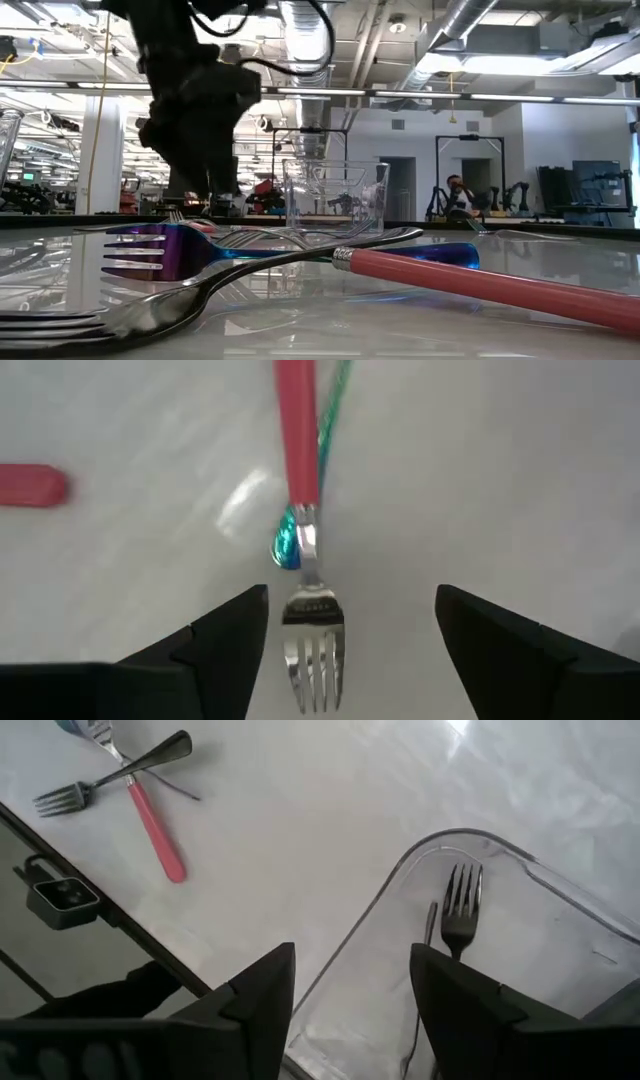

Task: Sort silverware by color (type)
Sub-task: Put the pink fork into the bottom left transparent bin

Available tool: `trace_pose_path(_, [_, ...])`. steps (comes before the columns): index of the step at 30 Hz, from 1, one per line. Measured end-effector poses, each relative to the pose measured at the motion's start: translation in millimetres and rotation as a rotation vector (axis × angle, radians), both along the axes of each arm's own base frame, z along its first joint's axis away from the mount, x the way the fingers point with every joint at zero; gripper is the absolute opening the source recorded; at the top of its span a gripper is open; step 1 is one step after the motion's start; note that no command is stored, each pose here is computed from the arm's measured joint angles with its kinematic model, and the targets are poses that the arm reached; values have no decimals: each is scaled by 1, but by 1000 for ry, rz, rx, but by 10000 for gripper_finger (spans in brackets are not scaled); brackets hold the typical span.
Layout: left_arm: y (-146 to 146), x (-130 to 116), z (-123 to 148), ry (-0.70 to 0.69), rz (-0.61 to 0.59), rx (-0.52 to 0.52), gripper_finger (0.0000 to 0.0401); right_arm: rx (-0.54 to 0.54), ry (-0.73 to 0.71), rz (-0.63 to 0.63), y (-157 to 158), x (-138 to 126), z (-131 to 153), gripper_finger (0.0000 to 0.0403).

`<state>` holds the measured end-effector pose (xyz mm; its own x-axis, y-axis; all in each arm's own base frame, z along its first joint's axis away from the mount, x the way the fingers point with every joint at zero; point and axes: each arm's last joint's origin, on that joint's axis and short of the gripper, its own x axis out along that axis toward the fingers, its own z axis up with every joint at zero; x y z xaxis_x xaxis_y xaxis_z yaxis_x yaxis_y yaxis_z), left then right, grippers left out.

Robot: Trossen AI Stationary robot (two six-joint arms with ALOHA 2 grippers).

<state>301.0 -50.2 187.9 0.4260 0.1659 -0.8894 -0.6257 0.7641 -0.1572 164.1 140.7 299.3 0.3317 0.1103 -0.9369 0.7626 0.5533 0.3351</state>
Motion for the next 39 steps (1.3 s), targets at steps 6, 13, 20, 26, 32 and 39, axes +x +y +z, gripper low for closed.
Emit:
trace_pose_path(6, [-3,16,-26,129,-26,-3,261,-7,-5,15,0,1,0,221])
trace_pose_path(13, [-7,17,-41,184,21,-9,260,-18,-9,18,-1,1,0,221])
trace_pose_path(20, [-7,17,-41,186,16,-2,248,-45,-29,14,-2,1,0,221])
trace_pose_path(26, [-6,13,-42,223,8,4,160,-63,-33,43,-4,3,0,221])
trace_pose_path(32, [-5,11,-36,279,-36,25,97,-73,-34,46,-7,6,0,221])
trace_pose_path(39, [-8,8,19,146,-46,45,97,-75,-41,54,-8,7,0,221])
